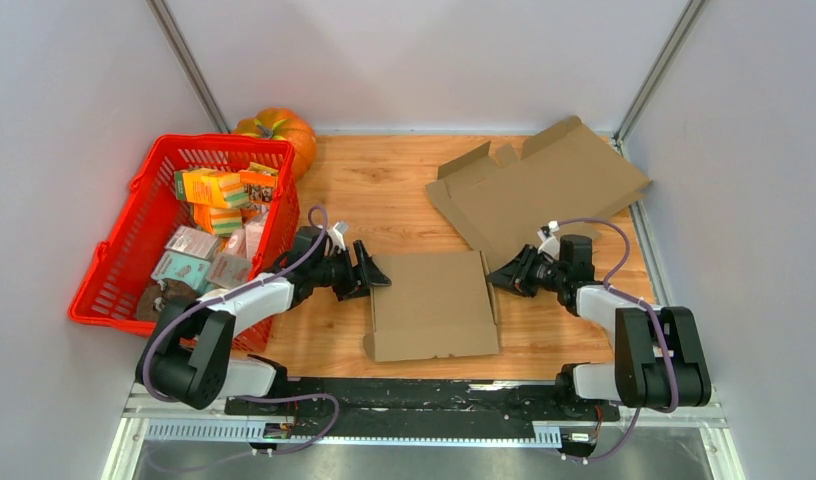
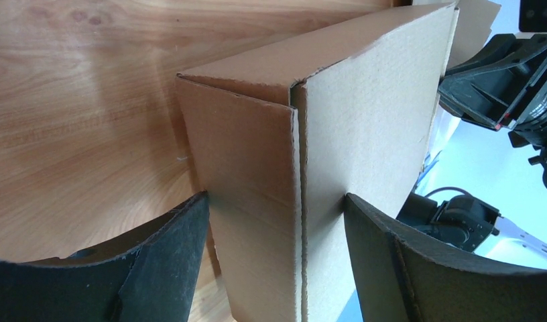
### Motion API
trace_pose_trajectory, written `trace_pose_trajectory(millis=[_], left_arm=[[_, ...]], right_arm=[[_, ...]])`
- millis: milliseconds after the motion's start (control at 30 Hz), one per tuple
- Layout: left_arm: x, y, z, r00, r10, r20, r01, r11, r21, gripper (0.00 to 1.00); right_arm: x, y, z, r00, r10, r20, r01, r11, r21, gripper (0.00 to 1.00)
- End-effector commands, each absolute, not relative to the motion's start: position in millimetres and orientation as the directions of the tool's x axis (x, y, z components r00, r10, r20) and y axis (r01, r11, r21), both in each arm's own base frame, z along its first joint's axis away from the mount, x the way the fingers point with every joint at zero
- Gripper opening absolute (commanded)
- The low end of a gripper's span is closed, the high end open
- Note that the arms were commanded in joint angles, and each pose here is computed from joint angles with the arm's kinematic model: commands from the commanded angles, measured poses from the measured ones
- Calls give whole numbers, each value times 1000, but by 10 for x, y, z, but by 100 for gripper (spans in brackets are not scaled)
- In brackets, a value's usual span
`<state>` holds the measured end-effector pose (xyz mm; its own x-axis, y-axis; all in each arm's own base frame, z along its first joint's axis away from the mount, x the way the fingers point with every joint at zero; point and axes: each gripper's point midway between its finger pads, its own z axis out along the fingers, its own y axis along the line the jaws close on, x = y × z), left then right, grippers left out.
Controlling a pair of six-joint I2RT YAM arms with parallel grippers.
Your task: Fold the paper box
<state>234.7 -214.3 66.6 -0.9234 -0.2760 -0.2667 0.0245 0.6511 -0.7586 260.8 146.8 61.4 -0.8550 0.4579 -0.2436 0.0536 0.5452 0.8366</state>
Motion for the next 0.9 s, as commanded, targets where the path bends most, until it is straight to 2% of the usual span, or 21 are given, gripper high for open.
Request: trace_pose_trajectory(millis=[0, 133, 267, 400, 567, 667, 867], left_arm=[[2405, -2321, 855, -917, -278, -286, 81, 572, -816, 80], [2408, -2449, 992, -916, -244, -317, 138, 552, -823, 80], [2427, -2525, 1128, -910, -238, -339, 165, 543, -824, 70], [2438, -2484, 1191, -898, -258, -356, 163, 557, -814, 58], [2432, -2455, 1324, -887, -266, -376, 174, 563, -808, 43], [2435, -2430, 1362, -882, -268, -387, 175, 576, -799, 39], [2433, -2448, 1444, -884, -274, -378, 171, 562, -809, 27]], right_arm=[[2485, 1244, 172, -840, 507, -193, 217, 640, 738, 24], [2486, 1251, 171, -843, 503, -190, 213, 637, 741, 24], [2498, 1269, 196, -845, 499, -192, 202, 631, 749, 25], [2521, 1290, 266, -848, 487, -210, 171, 626, 761, 36], [2521, 1299, 322, -854, 468, -227, 146, 635, 759, 44], [2523, 1349, 382, -864, 433, -257, 97, 644, 759, 57], [2463, 1588, 623, -886, 380, -267, 6, 584, 812, 58]])
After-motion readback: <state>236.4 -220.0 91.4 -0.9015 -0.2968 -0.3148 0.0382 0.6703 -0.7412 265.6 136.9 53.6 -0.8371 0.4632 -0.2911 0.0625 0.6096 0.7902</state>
